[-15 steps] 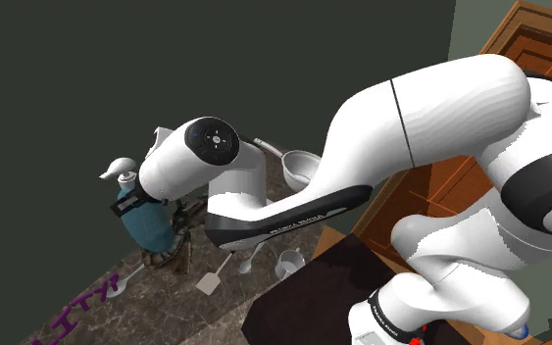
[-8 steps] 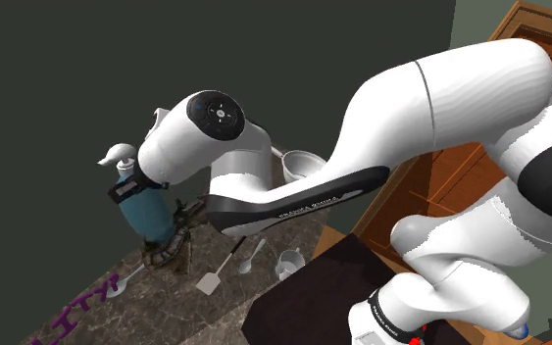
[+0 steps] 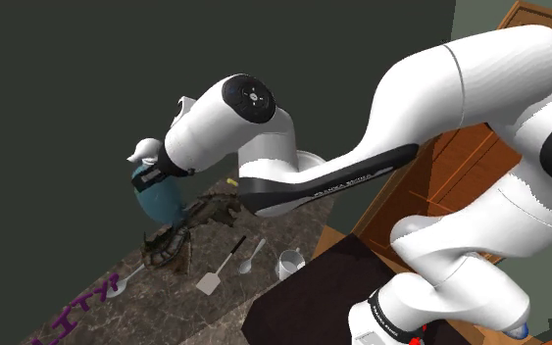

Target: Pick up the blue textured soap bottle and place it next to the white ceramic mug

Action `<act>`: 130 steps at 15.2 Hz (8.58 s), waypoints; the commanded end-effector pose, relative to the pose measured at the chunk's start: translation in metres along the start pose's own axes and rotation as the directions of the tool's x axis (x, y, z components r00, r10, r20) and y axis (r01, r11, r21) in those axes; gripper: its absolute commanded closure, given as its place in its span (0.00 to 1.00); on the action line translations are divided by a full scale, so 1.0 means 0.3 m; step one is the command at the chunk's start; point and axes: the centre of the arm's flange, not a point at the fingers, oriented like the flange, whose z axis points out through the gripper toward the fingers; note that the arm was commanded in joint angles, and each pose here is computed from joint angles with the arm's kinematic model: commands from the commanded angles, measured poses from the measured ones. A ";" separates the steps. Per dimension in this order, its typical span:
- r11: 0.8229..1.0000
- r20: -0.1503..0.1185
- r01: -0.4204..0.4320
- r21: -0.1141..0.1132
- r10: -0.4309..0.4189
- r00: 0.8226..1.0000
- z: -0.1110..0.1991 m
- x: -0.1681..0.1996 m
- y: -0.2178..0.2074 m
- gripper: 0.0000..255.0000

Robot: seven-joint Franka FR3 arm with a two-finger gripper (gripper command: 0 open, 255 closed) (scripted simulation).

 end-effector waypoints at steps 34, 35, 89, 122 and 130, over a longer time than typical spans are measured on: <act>1.000 -0.002 0.005 0.000 -0.005 1.000 -0.411 -0.718 1.298 1.00; 1.000 -0.002 0.005 0.000 -0.005 1.000 -0.423 -0.739 1.335 1.00; 1.000 -0.002 0.005 0.000 -0.005 1.000 0.071 -1.418 1.661 1.00; 1.000 -0.002 0.005 0.000 -0.005 1.000 0.287 -1.613 1.634 0.00; 1.000 -0.002 0.005 0.000 -0.005 1.000 0.164 -1.613 1.634 0.00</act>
